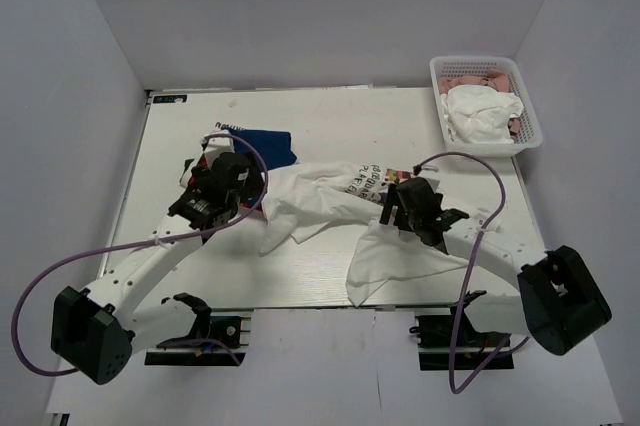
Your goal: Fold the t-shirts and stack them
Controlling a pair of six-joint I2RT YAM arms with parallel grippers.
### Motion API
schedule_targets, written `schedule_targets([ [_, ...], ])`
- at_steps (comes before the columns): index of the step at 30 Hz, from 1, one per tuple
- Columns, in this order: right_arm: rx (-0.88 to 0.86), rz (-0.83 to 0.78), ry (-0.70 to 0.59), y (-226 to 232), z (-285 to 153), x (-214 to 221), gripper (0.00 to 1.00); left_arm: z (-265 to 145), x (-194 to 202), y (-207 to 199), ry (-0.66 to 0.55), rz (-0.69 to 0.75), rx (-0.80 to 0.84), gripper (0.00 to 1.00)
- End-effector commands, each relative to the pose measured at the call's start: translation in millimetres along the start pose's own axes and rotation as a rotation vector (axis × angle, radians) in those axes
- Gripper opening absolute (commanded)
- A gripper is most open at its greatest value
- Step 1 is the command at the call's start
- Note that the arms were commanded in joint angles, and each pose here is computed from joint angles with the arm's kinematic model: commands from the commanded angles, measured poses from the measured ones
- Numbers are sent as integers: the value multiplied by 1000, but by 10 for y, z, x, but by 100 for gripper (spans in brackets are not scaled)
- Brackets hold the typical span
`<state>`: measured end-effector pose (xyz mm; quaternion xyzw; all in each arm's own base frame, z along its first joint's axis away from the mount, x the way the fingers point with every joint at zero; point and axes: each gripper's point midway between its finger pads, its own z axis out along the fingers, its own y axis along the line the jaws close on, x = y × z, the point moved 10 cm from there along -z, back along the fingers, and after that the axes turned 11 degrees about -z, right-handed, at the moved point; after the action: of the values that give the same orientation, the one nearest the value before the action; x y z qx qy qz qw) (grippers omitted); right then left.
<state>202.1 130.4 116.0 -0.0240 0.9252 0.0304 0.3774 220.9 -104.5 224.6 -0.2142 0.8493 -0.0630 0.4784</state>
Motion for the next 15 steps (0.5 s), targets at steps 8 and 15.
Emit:
schedule_targets([
  [8,232,80,102,-430,-90,201,90,141,-101,-238,42,50,42,100],
  [15,356,214,166,-654,-147,287,90,389,-60,-406,82,129,61,100],
])
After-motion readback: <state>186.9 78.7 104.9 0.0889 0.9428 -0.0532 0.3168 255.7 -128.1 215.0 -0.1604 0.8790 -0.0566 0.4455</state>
